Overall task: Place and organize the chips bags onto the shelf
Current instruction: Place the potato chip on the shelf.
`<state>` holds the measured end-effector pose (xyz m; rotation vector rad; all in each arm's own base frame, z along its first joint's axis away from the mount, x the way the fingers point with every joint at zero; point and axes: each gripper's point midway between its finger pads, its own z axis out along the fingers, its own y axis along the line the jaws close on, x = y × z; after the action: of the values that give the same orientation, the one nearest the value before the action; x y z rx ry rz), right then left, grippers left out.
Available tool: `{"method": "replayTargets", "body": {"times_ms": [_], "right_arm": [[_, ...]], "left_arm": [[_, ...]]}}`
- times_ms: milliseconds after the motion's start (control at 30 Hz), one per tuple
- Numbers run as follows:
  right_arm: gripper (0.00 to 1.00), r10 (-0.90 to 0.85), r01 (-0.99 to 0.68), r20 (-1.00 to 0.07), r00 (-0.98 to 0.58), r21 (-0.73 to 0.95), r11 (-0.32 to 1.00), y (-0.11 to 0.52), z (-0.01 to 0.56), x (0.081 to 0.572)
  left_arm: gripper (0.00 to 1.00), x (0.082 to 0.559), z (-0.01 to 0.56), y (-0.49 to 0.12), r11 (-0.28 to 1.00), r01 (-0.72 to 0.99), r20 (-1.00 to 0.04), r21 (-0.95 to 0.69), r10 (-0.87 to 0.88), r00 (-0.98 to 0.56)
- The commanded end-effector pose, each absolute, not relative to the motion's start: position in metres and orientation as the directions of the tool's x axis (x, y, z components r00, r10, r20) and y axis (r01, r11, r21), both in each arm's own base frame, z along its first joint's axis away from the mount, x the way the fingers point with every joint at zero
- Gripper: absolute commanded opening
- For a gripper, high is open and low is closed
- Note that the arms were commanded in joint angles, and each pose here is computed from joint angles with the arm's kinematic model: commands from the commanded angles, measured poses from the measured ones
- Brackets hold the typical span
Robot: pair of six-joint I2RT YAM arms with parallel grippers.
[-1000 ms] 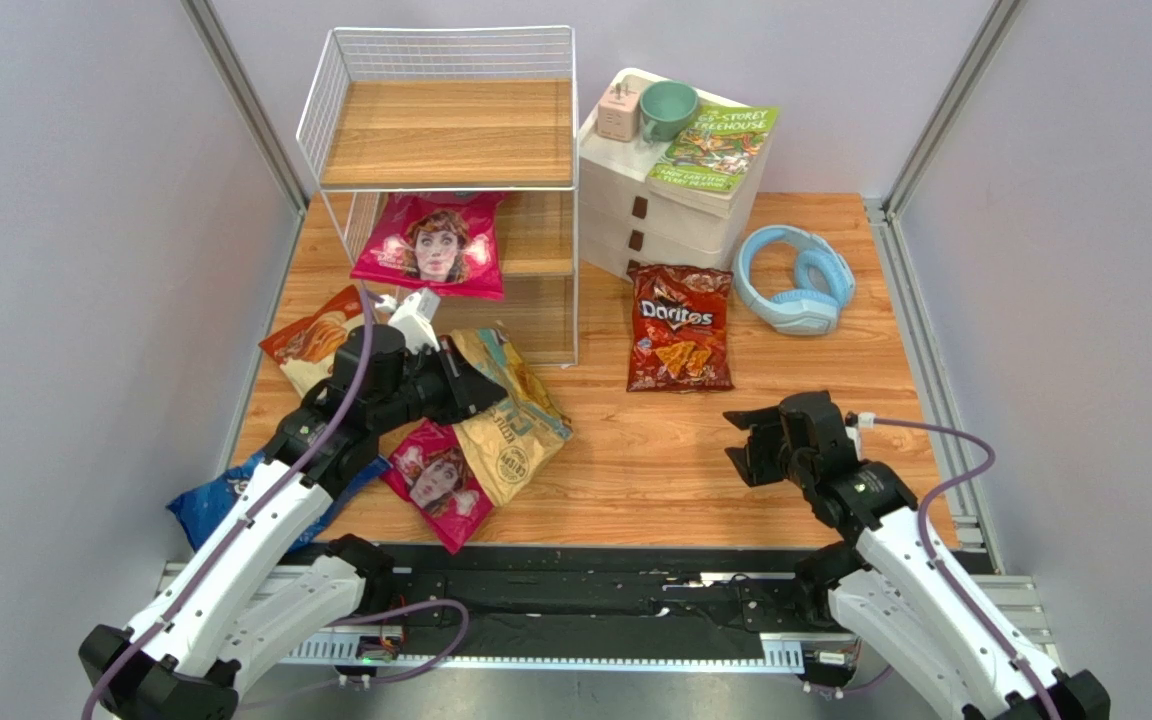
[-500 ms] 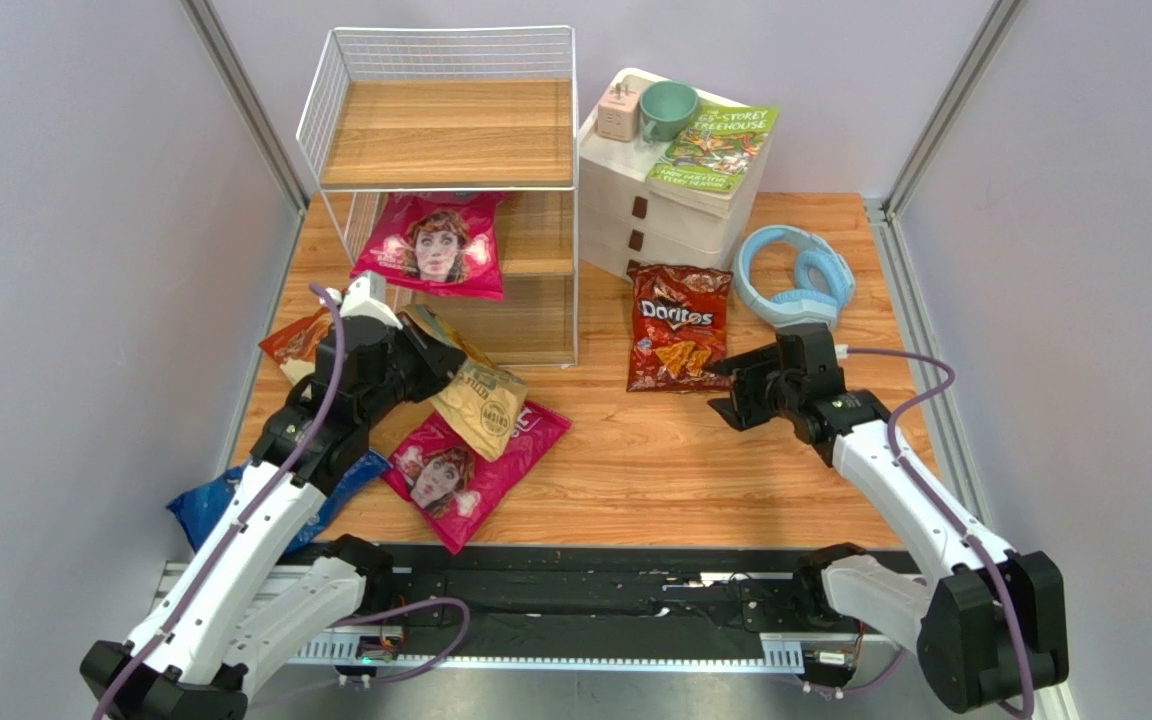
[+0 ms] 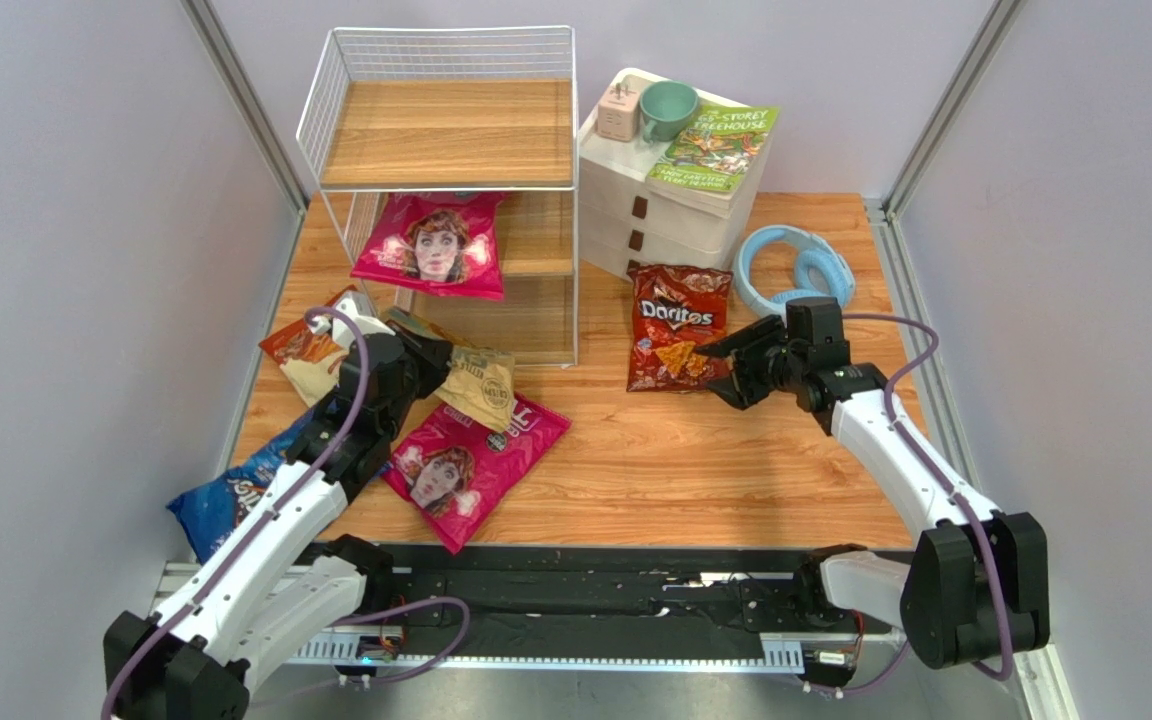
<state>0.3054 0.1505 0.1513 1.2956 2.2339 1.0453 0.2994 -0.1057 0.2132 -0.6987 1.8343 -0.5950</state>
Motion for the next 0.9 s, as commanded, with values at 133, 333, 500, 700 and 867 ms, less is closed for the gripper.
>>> {"method": "replayTargets", "body": {"times_ms": [133, 333, 500, 700, 867], "right_arm": [[0.56, 0.792, 0.514, 0.042, -0.609, 0.782, 0.353, 0.161, 0.17, 0.309], [0.56, 0.791, 0.515, 0.048, -0.61, 0.782, 0.35, 0.16, 0.168, 0.302], [0.56, 0.79, 0.515, 0.047, -0.611, 0.781, 0.352, 0.159, 0.166, 0.295], [0.56, 0.793, 0.533, 0.063, -0.606, 0.772, 0.346, 0.158, 0.159, 0.287], [0.56, 0.809, 0.568, 0.132, -0.573, 0.775, 0.276, 0.161, 0.157, 0.286]], "left_arm": [[0.0, 0.33, 0.251, -0.108, 0.582, -0.083, -0.574, -0.809, -0.812, -0.104], [0.0, 0.346, 0.26, -0.116, 0.554, -0.021, -0.549, -0.832, -0.829, -0.11], [0.0, 0.346, 0.28, -0.12, 0.541, 0.027, -0.541, -0.841, -0.835, -0.103], [0.0, 0.346, 0.292, -0.131, 0.482, 0.07, -0.486, -0.873, -0.856, -0.175], [0.0, 0.348, 0.294, -0.12, 0.533, 0.028, -0.531, -0.845, -0.833, -0.154]]}}
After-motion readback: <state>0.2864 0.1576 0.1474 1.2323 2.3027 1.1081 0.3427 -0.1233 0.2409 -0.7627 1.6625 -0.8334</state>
